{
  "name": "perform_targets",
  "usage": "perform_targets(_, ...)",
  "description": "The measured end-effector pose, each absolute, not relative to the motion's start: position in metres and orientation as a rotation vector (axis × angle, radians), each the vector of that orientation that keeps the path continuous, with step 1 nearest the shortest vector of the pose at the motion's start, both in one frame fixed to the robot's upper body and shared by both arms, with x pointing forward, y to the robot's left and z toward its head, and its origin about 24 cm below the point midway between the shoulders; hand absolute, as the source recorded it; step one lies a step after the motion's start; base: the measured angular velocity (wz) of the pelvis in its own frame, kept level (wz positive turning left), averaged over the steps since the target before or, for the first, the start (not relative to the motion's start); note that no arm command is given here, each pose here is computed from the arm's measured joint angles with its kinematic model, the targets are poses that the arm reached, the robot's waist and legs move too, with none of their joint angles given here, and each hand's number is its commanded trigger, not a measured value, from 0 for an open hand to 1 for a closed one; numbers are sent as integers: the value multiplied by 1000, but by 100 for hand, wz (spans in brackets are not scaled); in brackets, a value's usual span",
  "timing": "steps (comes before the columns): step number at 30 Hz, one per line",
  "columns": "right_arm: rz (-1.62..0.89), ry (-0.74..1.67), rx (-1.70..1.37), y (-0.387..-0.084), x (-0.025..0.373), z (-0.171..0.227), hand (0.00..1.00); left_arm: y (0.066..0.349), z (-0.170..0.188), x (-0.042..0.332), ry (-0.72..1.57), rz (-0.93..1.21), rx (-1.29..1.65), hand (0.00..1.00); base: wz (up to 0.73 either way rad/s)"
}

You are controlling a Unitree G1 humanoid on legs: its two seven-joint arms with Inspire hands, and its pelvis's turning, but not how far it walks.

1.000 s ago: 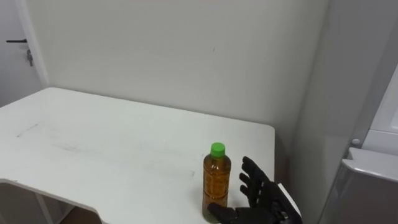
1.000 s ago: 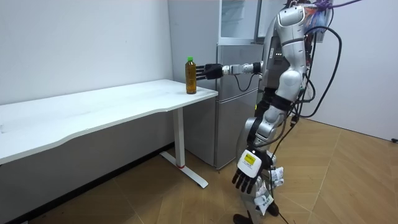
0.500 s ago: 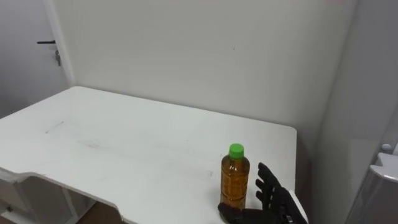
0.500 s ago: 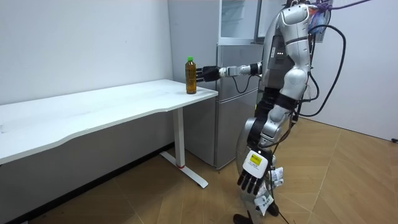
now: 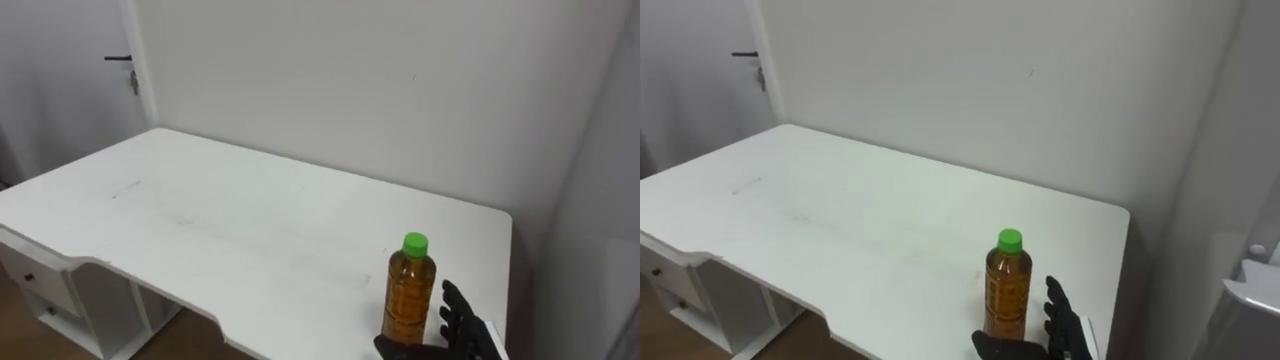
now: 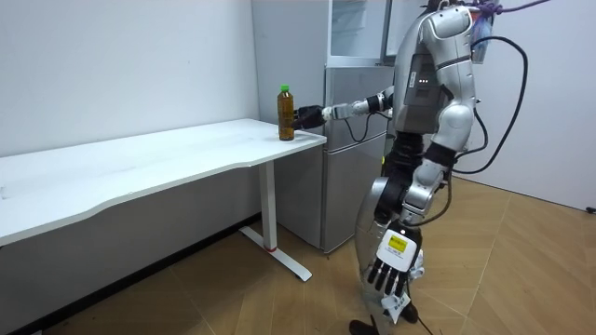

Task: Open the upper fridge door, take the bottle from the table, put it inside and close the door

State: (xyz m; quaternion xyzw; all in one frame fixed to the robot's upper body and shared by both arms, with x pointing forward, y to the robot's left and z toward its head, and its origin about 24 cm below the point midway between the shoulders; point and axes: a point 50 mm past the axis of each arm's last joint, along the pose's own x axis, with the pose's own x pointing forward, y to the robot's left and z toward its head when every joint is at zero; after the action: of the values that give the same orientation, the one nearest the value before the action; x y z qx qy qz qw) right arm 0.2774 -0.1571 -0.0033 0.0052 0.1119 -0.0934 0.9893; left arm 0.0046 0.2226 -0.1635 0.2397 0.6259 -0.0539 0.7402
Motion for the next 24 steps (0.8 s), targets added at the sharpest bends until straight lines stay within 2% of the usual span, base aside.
perform_targets(24,-212,281,-77,-165,283,-16,0,231,-156,-6,1373,-102,524,0,2)
